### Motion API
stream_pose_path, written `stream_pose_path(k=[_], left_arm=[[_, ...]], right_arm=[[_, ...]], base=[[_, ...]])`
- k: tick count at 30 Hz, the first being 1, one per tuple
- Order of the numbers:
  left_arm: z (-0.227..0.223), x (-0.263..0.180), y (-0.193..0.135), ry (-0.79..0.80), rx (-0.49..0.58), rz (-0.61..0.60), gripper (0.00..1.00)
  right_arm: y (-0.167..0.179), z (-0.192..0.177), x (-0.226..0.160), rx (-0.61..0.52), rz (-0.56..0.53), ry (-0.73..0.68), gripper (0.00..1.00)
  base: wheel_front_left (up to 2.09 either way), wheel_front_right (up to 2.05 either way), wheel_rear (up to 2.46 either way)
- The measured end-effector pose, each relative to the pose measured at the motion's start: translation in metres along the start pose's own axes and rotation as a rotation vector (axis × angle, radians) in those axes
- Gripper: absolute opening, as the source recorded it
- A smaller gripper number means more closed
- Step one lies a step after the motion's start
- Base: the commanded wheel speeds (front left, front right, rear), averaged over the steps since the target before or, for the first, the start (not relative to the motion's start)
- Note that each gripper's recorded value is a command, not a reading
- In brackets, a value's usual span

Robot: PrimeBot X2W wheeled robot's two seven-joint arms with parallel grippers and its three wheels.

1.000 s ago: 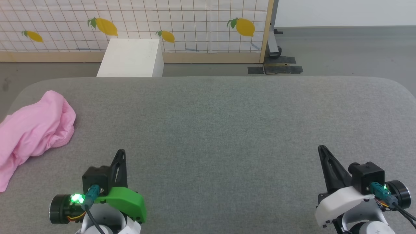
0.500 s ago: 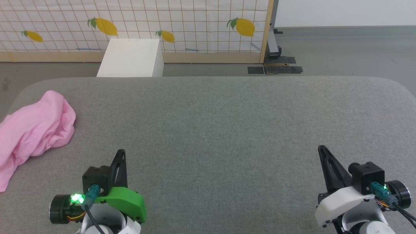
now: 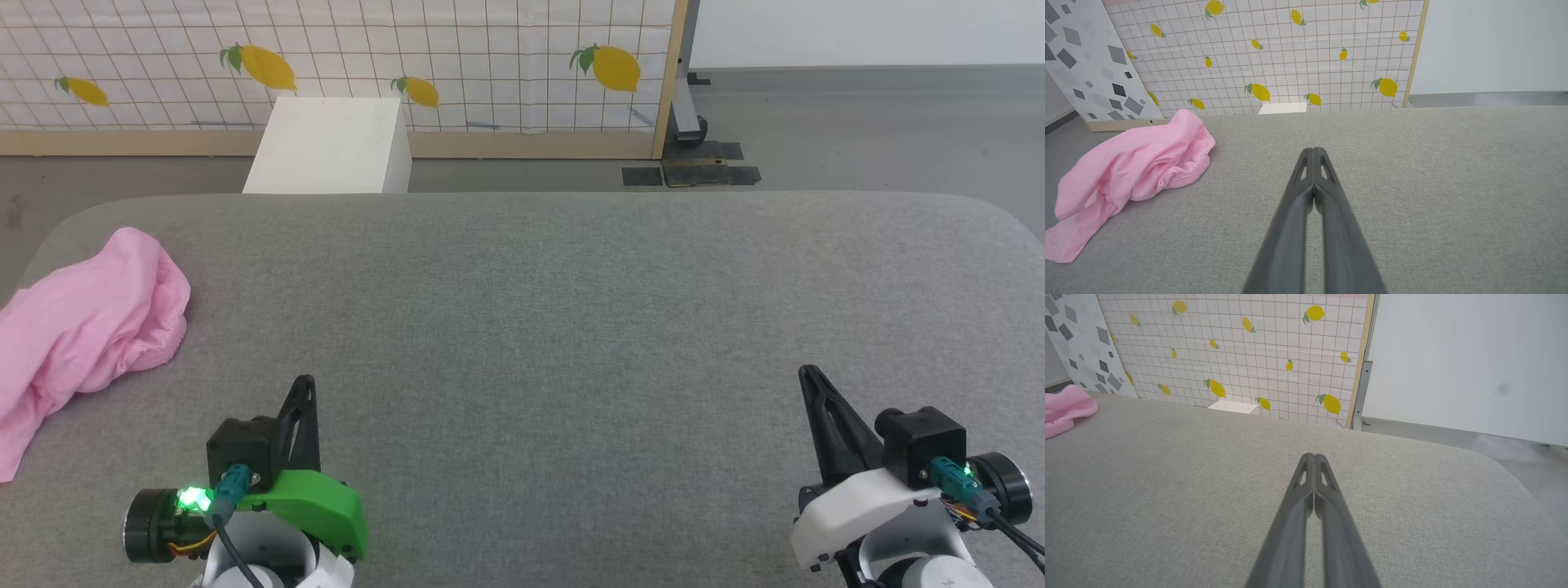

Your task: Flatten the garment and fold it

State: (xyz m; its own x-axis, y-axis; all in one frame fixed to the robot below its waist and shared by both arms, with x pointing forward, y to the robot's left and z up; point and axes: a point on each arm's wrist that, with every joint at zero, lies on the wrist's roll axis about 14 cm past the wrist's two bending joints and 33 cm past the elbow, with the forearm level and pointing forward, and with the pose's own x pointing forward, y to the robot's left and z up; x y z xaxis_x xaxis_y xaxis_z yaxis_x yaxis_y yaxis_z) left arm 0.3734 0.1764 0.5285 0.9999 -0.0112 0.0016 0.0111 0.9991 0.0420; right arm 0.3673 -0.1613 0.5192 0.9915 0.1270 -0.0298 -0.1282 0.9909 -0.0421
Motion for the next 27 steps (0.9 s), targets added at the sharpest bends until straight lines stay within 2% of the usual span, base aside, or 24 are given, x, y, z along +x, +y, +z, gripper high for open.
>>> stream_pose_path(k=[27], left_arm=[[0.0,0.0,0.0,0.0,0.0,0.0,0.0]], right_arm=[[0.0,0.0,0.0,0.0,0.0,0.0,0.0]], base=[[0.0,0.0,0.0]])
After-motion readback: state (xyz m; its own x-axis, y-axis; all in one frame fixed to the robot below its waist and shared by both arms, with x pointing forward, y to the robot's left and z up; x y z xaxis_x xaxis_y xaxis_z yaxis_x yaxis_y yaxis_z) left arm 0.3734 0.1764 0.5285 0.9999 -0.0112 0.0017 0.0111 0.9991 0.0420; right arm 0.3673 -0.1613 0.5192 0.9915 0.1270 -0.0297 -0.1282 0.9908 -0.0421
